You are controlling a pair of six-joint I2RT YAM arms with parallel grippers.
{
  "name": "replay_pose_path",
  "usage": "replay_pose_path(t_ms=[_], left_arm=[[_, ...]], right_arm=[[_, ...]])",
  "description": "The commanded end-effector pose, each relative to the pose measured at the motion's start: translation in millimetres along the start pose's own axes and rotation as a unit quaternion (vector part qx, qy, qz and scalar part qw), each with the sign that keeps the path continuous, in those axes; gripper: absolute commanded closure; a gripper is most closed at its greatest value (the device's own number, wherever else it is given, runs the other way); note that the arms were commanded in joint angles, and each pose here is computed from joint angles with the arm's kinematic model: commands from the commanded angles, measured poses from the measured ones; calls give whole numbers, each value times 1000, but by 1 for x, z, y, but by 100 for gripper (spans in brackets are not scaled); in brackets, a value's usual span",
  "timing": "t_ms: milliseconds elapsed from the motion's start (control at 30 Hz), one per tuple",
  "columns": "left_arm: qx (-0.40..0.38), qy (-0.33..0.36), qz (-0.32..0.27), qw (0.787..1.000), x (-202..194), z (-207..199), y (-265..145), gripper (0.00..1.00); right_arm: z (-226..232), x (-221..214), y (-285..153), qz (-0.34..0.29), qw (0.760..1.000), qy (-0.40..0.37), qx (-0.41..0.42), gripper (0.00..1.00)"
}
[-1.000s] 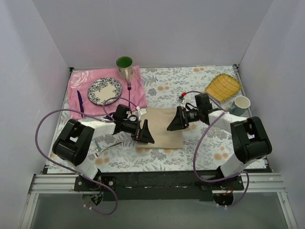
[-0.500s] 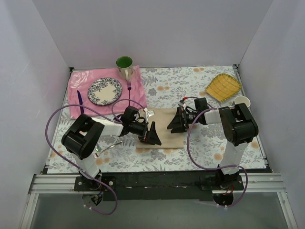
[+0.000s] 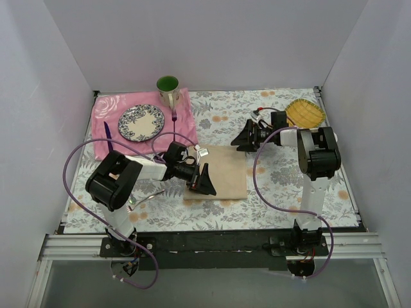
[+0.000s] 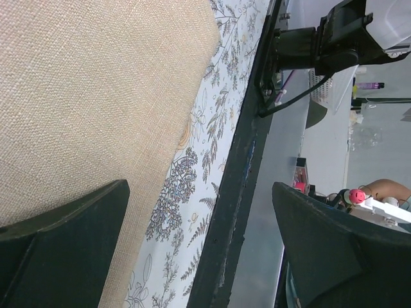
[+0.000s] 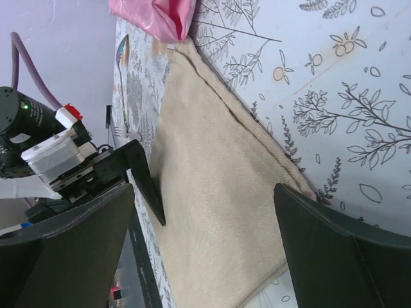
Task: Fold the napkin into a case and place the utensils inside
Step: Smooth out the lower triangle-folded napkin at the center of the board, then pick up the lower triangle-folded napkin from the center of the board.
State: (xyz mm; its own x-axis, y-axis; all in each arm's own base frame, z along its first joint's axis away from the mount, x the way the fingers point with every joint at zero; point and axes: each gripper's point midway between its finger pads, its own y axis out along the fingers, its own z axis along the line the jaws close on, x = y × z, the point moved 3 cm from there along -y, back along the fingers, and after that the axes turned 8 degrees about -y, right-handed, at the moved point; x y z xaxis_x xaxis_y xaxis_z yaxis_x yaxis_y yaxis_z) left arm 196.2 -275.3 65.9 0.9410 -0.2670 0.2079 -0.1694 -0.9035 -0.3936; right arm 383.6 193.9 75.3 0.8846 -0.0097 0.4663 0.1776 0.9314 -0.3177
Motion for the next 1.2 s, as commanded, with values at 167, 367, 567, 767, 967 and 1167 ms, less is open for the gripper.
replay_pose_path(t_ms=[167, 367, 567, 767, 967, 1167], left_arm=[[118, -61, 14, 991, -30, 45, 3, 2], [101, 0, 37, 994, -33, 15, 9, 2], [54, 140, -57, 987, 20, -72, -18, 2], [134, 281, -88, 946, 38, -85, -61, 2], [198, 311, -148, 918, 51, -76, -102, 3], [241, 224, -155, 931, 112, -20, -126, 28]], right_arm=[[-12, -11, 7, 23, 999, 15, -33, 1], [38, 0, -9, 28, 998, -56, -12, 3], [90, 24, -37, 30, 983, -179, -18, 16], [101, 5, -65, 92, 946, -305, -61, 44], [79, -2, -69, 88, 937, -312, -126, 51], [30, 18, -52, 106, 946, -248, -180, 52]])
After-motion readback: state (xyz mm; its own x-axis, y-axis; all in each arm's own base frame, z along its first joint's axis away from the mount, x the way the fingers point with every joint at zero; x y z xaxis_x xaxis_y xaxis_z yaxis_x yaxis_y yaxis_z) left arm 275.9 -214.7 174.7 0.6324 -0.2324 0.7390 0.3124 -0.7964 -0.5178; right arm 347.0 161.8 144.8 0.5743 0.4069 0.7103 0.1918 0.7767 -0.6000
